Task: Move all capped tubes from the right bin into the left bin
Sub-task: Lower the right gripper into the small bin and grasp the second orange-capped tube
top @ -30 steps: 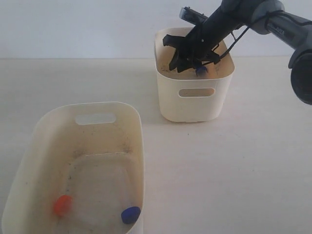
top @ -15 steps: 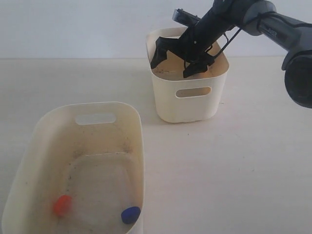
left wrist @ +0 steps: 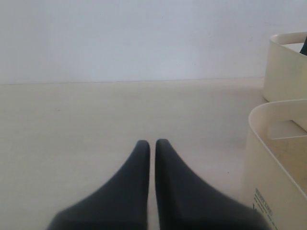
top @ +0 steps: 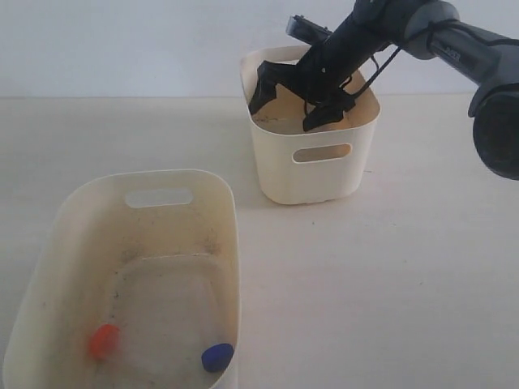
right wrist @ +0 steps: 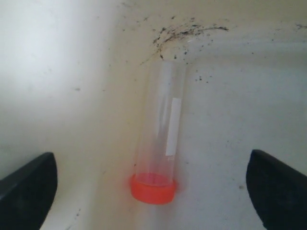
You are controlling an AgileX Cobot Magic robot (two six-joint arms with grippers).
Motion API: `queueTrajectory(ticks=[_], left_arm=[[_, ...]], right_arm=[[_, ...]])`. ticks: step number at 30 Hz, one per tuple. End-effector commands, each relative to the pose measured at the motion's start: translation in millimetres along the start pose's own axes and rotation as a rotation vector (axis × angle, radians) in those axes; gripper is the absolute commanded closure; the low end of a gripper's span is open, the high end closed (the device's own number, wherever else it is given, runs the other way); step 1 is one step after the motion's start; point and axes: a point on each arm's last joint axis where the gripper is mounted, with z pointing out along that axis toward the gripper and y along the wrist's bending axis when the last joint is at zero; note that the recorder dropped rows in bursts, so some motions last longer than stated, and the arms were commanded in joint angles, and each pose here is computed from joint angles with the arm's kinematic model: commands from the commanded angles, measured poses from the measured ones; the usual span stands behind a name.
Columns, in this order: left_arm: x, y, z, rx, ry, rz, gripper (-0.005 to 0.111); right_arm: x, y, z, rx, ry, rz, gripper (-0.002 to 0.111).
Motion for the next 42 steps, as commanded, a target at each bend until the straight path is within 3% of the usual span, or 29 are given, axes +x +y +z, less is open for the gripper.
queueTrajectory(ticks=[1,17,37,42], left_arm=[[-1.2,0.1,-0.5,-0.002,-0.008,-0.007,0.102],[-1.2,0.1,-0.5,-0.002,-0.008,-0.007,0.102],[-1.2,0.1,-0.5,-0.002,-0.008,-0.007,0.102],[-1.2,0.1,-0.5,-0.002,-0.008,-0.007,0.102]], right_arm=[[4.7,-2.5,8.4,-0.008,0.040,-0.001,0.004],[21.3,-34.5,56.7,0.030,0.101,0.033,0.004],[13.3,-32.7,58.0,0.004,0.011,0.059,0.004],[19.0,-30.9,59.7,0.025,0.064,0.042,0.004]])
